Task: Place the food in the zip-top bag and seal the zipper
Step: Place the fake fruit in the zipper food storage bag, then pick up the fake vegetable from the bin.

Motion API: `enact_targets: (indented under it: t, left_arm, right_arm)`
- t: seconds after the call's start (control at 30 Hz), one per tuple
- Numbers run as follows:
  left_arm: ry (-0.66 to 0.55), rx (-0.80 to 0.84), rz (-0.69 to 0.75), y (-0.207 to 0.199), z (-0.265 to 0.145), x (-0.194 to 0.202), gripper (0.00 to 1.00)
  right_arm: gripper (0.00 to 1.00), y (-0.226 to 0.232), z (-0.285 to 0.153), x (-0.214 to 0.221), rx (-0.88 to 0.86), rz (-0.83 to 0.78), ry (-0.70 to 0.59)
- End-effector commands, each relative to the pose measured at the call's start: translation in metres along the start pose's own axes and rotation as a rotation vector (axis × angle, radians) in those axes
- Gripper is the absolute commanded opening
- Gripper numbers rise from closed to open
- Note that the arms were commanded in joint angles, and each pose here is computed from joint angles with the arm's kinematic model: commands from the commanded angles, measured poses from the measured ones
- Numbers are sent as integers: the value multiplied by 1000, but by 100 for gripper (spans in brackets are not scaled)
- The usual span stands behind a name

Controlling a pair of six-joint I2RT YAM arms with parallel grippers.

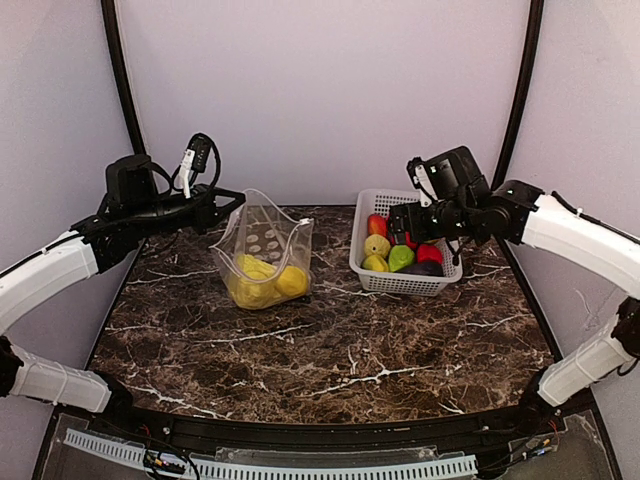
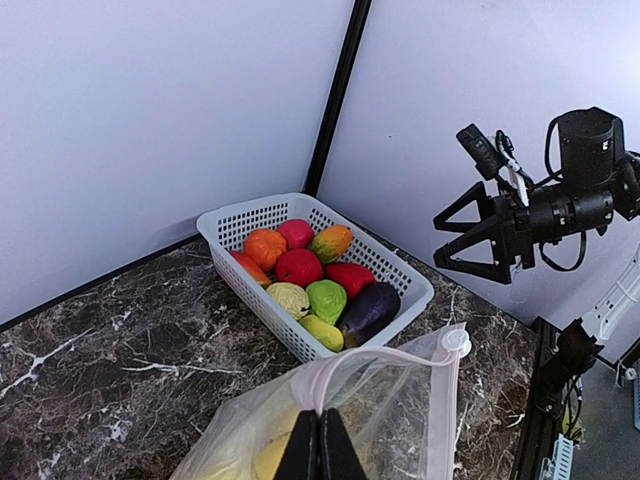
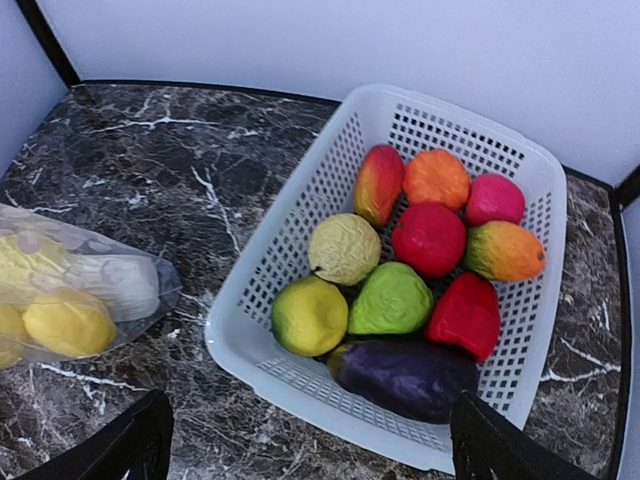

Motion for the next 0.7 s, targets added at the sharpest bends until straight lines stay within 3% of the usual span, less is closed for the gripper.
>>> enact_targets:
  t: [0.0, 0.27, 0.67]
  left_arm:
    - [-26, 7, 30, -6, -5, -7, 1]
    - [-29, 9, 33, -7, -6, -8, 1]
    - [-32, 17, 30, -9, -7, -9, 1]
  right_arm:
    - [92, -34, 23, 26, 116, 73, 94]
    - [82, -72, 65, 53, 165, 137, 230]
    - [75, -111, 121, 80, 250, 181, 371]
Point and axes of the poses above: each gripper's point midway between its finger pads, its own z axis out along the fingers, its own y axis along the line the jaws close on, x = y × z, the point moved 5 cm from there along -z, back along the fingers, and after that the axes turned 5 degrees about -z, right-handed, at the moved point
